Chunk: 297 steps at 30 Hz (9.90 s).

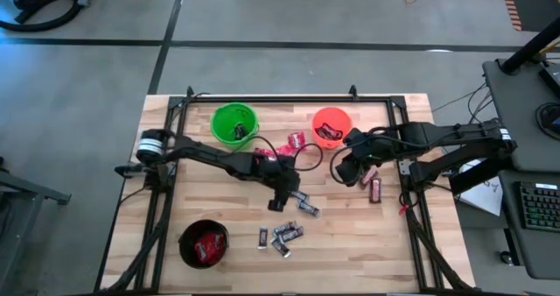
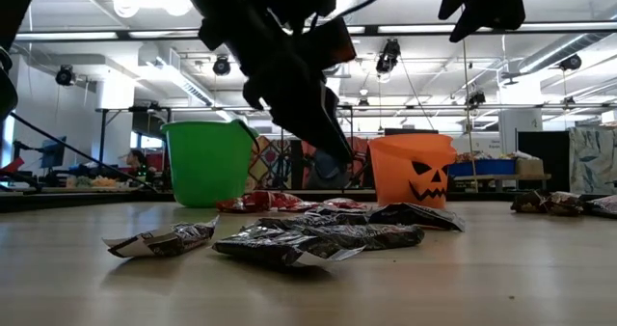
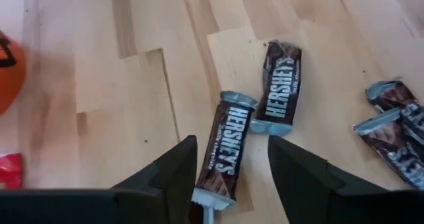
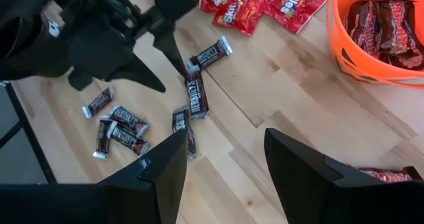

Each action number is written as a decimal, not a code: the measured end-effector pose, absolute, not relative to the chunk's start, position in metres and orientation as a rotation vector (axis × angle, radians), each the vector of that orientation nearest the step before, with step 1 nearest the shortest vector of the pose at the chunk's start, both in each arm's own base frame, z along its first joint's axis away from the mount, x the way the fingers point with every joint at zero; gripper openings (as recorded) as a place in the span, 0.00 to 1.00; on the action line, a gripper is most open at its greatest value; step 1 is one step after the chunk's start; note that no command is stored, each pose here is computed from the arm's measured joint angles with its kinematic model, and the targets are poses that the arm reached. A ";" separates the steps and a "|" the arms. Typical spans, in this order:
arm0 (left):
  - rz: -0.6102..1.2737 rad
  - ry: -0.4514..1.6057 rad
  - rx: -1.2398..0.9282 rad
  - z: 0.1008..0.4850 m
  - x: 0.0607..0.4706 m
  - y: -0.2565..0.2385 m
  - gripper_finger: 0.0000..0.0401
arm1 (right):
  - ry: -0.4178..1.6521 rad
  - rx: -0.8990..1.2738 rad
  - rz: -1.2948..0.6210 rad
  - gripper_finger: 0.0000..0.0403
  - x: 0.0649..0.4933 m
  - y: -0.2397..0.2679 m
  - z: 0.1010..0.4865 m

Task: Sort candy
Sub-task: Put the black chocolate into the green bucket, then put the brown chocolate into the orange bucket, then put the black chocolate into the green bucket

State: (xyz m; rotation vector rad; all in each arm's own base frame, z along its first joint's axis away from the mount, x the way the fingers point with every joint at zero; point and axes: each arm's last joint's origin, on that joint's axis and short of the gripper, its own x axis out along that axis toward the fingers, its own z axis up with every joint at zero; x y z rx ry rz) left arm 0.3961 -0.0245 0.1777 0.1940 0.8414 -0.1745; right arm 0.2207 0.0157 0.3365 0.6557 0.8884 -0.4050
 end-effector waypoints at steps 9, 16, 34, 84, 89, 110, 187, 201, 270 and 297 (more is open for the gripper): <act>-0.191 0.865 0.170 0.158 0.402 -0.027 0.56 | 0.886 0.653 -0.410 0.48 0.221 0.015 0.337; -0.195 0.858 0.161 0.144 0.408 -0.027 0.52 | 0.885 0.655 -0.414 0.48 0.221 0.015 0.336; -0.217 0.941 0.198 0.115 0.409 -0.021 0.33 | 0.885 0.658 -0.416 0.48 0.221 0.015 0.336; 0.890 0.957 -0.516 0.293 0.267 0.113 0.10 | 0.782 0.603 -0.552 0.48 0.223 0.004 0.339; 0.950 0.981 -0.541 0.291 0.259 0.123 0.10 | 0.771 0.601 -0.559 0.48 0.224 0.004 0.339; 1.140 0.942 -0.629 0.283 0.252 0.129 0.12 | 0.718 0.638 -0.650 0.48 0.225 -0.017 0.341; 0.945 0.672 -0.165 0.435 0.245 0.092 0.40 | 1.152 0.933 -1.309 0.48 0.201 -0.030 0.143; 0.944 0.674 -0.163 0.435 0.245 0.092 0.40 | 1.157 0.948 -1.200 0.24 0.208 -0.025 0.143; 0.537 0.758 -0.389 0.408 0.270 0.046 0.40 | 0.916 0.732 -0.872 0.20 0.269 -0.121 0.262; 0.469 0.849 -0.433 0.356 0.332 0.002 0.40 | 0.662 0.766 -0.720 0.49 0.226 -0.081 0.331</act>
